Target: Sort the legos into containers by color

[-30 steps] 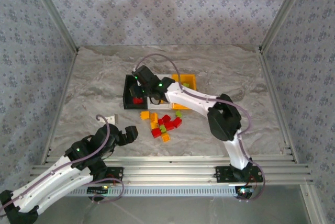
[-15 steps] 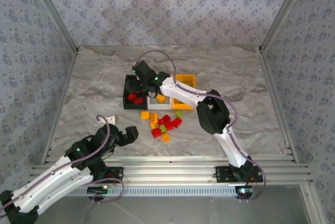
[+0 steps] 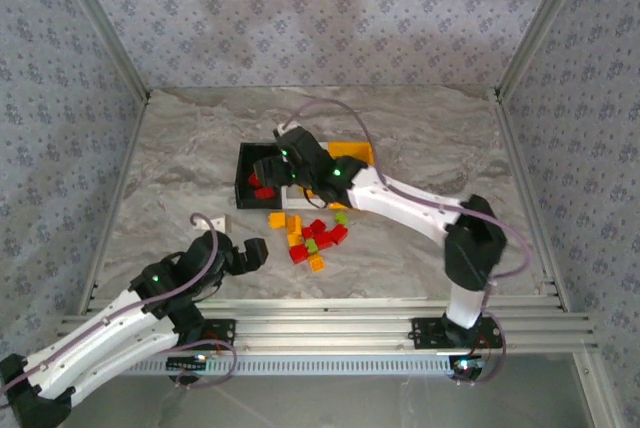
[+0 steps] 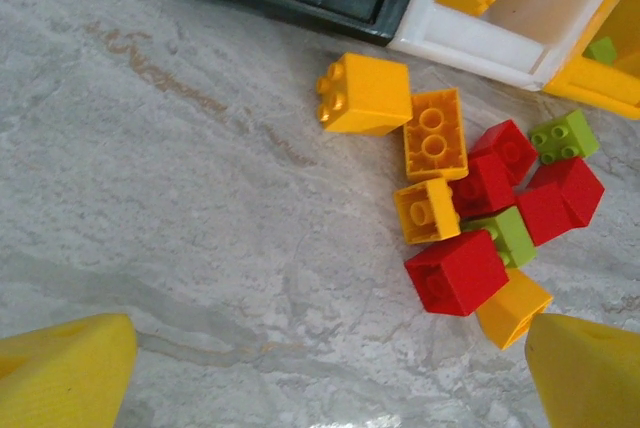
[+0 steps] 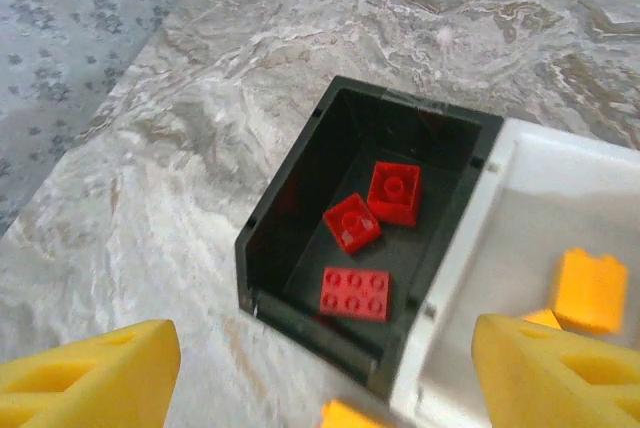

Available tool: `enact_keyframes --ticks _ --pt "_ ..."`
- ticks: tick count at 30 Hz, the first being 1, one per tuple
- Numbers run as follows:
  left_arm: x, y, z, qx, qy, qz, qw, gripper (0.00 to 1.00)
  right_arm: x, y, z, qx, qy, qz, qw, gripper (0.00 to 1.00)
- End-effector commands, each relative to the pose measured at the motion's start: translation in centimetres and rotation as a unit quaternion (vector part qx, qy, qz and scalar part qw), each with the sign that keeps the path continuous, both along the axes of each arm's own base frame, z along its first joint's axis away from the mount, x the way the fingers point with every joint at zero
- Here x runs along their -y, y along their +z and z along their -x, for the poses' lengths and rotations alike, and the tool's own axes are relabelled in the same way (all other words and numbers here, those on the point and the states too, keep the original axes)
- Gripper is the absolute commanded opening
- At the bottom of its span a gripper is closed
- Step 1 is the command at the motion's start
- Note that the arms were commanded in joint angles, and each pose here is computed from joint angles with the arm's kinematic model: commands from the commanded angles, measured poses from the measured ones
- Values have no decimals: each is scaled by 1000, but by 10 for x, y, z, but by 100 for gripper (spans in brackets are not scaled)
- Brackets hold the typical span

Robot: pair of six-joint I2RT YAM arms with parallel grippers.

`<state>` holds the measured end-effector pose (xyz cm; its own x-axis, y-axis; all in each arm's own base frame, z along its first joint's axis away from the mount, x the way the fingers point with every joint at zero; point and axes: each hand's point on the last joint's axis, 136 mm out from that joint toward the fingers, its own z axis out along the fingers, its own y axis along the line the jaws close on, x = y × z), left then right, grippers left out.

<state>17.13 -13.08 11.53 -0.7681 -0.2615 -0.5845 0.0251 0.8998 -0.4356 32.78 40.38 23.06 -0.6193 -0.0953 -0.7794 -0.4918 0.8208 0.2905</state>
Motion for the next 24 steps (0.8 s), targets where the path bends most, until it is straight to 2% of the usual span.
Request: enact_keyframes --ticks 1,6,14,16,20,24 --pt "17 25 -15 31 -14 15 999 100 31 -2 23 15 -32 4 999 79" --pt "43 22 -28 24 -52 -2 998 99 91 -44 63 -18 -70 13 997 81" --pt "103 -18 -37 -39 -150 -45 987 86 166 -76 98 -39 -131 21 990 81" --pt "109 -30 -37 -51 -158 -60 984 85 177 -77 102 -39 -140 18 989 81" --pt "113 -50 -35 -71 -166 -84 980 76 190 -75 106 -33 -151 11 988 82" --pt "109 -60 -30 -77 -169 -107 977 73 194 -72 106 -28 -155 13 987 82"
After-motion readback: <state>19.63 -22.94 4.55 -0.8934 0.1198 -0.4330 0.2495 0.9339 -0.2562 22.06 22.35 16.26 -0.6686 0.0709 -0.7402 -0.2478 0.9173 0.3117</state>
